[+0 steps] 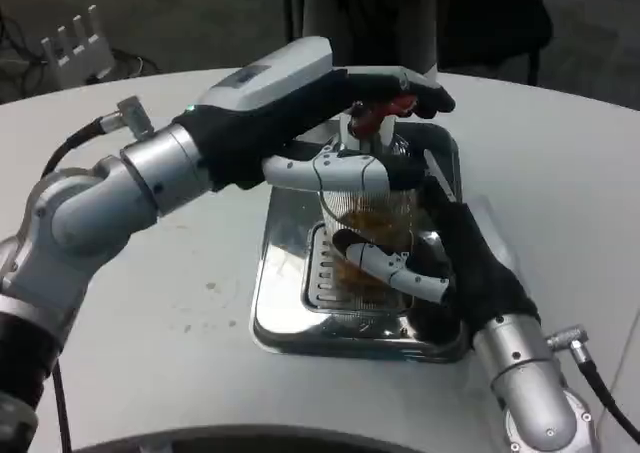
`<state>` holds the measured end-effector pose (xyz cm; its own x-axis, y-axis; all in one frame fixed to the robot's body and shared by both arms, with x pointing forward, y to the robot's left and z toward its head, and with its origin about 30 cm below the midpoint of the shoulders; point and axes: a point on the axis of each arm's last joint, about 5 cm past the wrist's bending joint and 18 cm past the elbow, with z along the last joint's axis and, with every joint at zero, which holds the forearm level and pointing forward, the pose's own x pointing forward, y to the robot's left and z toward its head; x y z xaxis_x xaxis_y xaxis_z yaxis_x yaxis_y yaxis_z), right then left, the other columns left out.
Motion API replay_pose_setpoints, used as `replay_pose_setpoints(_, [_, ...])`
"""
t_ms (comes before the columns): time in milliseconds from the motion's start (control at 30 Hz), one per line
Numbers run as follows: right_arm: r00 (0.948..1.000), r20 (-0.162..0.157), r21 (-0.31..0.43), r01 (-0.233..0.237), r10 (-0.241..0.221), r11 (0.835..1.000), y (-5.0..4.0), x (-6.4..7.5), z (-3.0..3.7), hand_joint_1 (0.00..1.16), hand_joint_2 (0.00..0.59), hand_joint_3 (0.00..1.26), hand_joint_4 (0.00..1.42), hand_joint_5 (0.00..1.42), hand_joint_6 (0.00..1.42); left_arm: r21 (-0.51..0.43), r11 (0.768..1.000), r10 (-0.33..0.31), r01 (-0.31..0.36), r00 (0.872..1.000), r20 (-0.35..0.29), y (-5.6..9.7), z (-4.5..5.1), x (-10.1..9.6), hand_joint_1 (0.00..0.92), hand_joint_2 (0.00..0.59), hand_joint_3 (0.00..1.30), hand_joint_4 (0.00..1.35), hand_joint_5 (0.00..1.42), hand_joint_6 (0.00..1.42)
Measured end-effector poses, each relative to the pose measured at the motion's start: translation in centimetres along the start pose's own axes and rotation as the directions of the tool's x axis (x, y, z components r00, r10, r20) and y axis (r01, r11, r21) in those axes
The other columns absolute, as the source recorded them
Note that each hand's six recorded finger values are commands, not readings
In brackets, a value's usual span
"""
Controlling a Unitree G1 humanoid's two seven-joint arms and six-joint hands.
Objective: Grasp the cup under the faucet to collect the drink, then remove the cup.
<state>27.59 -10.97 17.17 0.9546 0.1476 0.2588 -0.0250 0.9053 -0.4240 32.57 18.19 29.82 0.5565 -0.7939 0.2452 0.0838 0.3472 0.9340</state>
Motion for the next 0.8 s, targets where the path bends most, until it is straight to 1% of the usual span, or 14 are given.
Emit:
replay_pose_setpoints(100, [1.0,-0.005,0.003,-0.004,0.004,1.0,0.12,0.0,-0.18,0.69,0.204,0.0,0.04,0.11,0.13,0.002,1.0,0.0,0.0,1.0,0.001,0.1,-0.05,0.0,0.0,0.123,0.32,0.29,0.28,0.27])
replay_pose_setpoints(200, [0.9999,-0.005,0.002,-0.01,0.01,1.0,0.26,0.3,-0.2,0.69,0.204,0.0,0.04,0.11,0.13,0.002,1.0,-0.001,0.001,1.0,0.001,0.1,-0.12,0.0,0.0,0.124,0.32,0.29,0.28,0.27])
replay_pose_setpoints(400, [1.0,-0.003,0.01,0.002,-0.002,1.0,0.57,0.7,-0.02,0.69,0.204,0.0,0.04,0.1,0.13,0.002,1.0,-0.001,0.001,1.0,0.002,0.1,-0.18,0.0,0.0,0.124,0.32,0.3,0.28,0.27])
replay_pose_setpoints(567, [1.0,-0.008,0.009,0.006,-0.006,1.0,0.79,1.0,-0.15,0.69,0.204,0.0,0.04,0.1,0.13,0.002,1.0,-0.002,0.002,1.0,0.002,0.1,-0.22,0.0,0.0,0.124,0.33,0.3,0.28,0.27])
replay_pose_setpoints(667, [0.9999,-0.006,0.012,0.01,-0.01,1.0,1.09,1.2,-0.12,0.69,0.204,0.0,0.04,0.1,0.13,0.002,1.0,-0.001,0.001,1.0,0.001,0.2,-0.24,0.1,0.0,0.124,0.33,0.3,0.28,0.27])
replay_pose_setpoints(800, [0.9997,-0.012,0.019,0.022,-0.021,1.0,1.42,1.2,-0.18,0.69,0.204,0.0,0.04,0.1,0.13,0.003,1.0,-0.002,0.002,1.0,0.001,0.2,-0.26,0.1,0.0,0.124,0.33,0.3,0.28,0.27])
